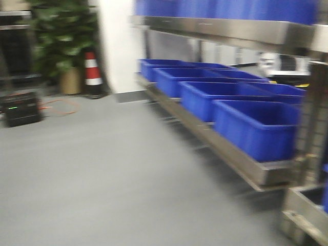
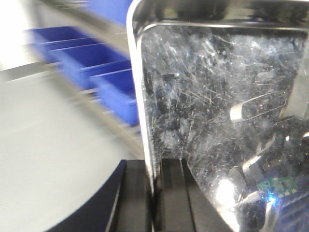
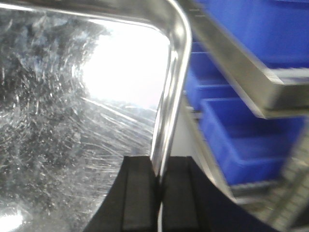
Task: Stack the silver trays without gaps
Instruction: 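Turn the base away from the shelf while holding the tray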
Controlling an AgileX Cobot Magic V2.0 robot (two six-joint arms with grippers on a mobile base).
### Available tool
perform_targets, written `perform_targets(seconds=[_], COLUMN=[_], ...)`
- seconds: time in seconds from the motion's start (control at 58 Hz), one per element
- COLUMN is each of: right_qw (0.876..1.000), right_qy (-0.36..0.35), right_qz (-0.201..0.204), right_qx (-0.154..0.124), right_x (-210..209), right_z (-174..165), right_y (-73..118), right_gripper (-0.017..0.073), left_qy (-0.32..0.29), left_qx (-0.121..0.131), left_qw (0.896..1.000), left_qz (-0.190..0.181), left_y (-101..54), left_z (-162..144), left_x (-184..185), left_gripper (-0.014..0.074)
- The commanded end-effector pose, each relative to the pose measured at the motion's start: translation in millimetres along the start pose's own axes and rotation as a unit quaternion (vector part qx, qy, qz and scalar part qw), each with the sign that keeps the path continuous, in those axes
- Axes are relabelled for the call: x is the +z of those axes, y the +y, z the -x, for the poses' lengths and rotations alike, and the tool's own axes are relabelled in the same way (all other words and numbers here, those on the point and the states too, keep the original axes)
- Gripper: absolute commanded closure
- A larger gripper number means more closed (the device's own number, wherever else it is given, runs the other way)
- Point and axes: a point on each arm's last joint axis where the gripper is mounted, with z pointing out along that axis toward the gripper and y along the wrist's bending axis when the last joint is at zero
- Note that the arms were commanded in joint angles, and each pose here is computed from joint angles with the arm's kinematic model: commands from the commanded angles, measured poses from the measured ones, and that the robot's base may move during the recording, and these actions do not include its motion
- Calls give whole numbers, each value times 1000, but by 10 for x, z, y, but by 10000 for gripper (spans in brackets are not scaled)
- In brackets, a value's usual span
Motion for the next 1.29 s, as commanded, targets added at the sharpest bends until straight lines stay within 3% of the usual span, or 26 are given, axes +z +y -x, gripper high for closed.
perform_targets(seconds=[0.0,1.276], right_qw=[999,999], right_qy=[-31,-31], right_qz=[-9,-9], right_qx=[-21,-21], right_x=[-80,-80], right_z=[90,90], right_y=[-16,-16], right_gripper=[638,638], left_qy=[-29,-29], left_qx=[15,15], left_qw=[999,999], left_qz=[0,0], left_y=[25,25], left_z=[100,100], left_x=[-72,-72], left_gripper=[613,613])
